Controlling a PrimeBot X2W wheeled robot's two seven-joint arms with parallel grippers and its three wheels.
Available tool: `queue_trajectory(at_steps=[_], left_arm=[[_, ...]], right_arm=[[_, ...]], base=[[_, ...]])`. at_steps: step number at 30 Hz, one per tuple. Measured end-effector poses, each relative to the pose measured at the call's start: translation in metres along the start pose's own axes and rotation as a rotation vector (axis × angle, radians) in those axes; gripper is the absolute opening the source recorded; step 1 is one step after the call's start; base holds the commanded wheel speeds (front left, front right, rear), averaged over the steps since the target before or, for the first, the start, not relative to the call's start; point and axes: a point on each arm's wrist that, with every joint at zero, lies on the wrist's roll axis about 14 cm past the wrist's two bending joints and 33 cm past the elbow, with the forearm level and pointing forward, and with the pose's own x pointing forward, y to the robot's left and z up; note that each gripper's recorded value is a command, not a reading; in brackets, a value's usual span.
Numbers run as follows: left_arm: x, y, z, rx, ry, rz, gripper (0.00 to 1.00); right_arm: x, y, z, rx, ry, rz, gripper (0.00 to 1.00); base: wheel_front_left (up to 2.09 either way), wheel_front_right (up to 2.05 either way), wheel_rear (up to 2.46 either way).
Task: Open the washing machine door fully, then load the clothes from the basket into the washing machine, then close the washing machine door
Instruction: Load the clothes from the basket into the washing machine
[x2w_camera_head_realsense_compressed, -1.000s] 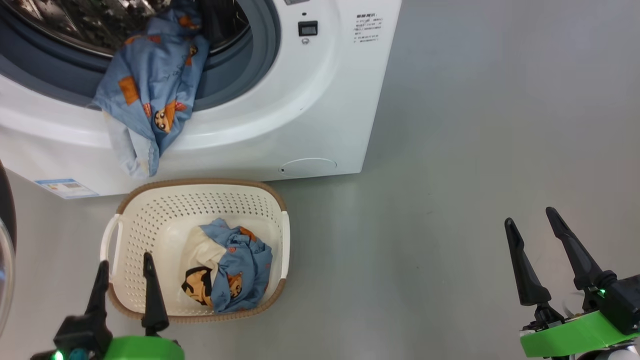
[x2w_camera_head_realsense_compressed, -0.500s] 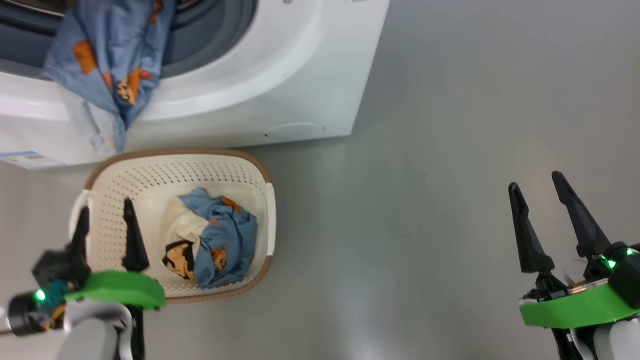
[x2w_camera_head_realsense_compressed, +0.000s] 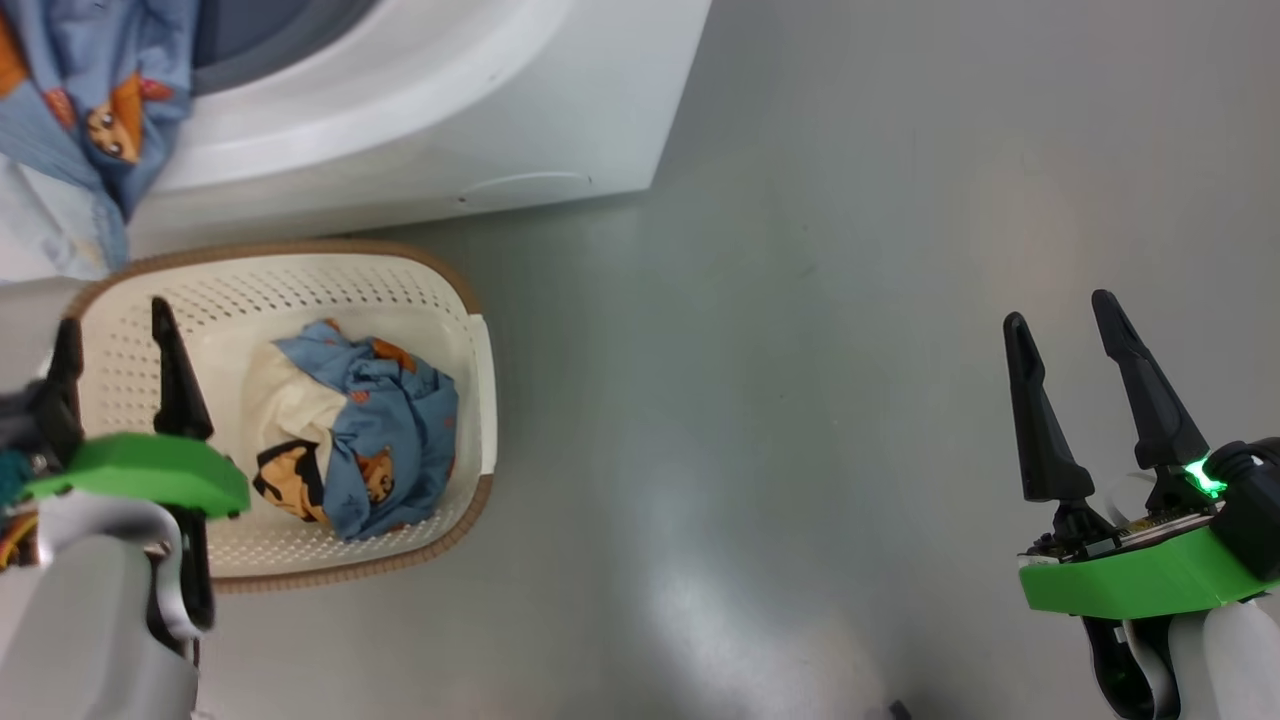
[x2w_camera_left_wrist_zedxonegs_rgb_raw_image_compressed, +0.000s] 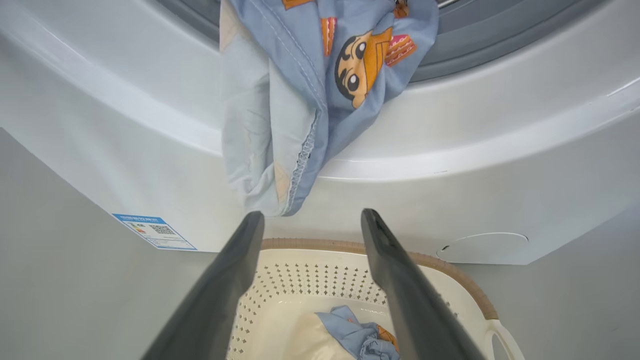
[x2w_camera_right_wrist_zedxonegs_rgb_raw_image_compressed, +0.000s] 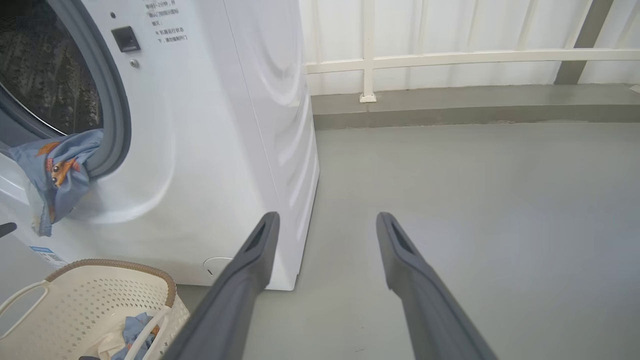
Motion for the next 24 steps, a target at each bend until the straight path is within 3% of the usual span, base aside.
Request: queue_trajectory(at_steps=[12,24], left_arm=[[0.047,0.01,-0.006,0.016,0.1,0.0,1.0],[0.079,0.008,0.018,0.066,0.157,-0.036,1.0]], right_arm=[[0.009,-0.004,-0.02,-0.002,0.037,-0.005,1.0],[0.013,-0.007,-0.025,0.01,0.045,-0.024,1.0]], base=[[0.0,0.0,0.0],[0.0,0.0,0.0]])
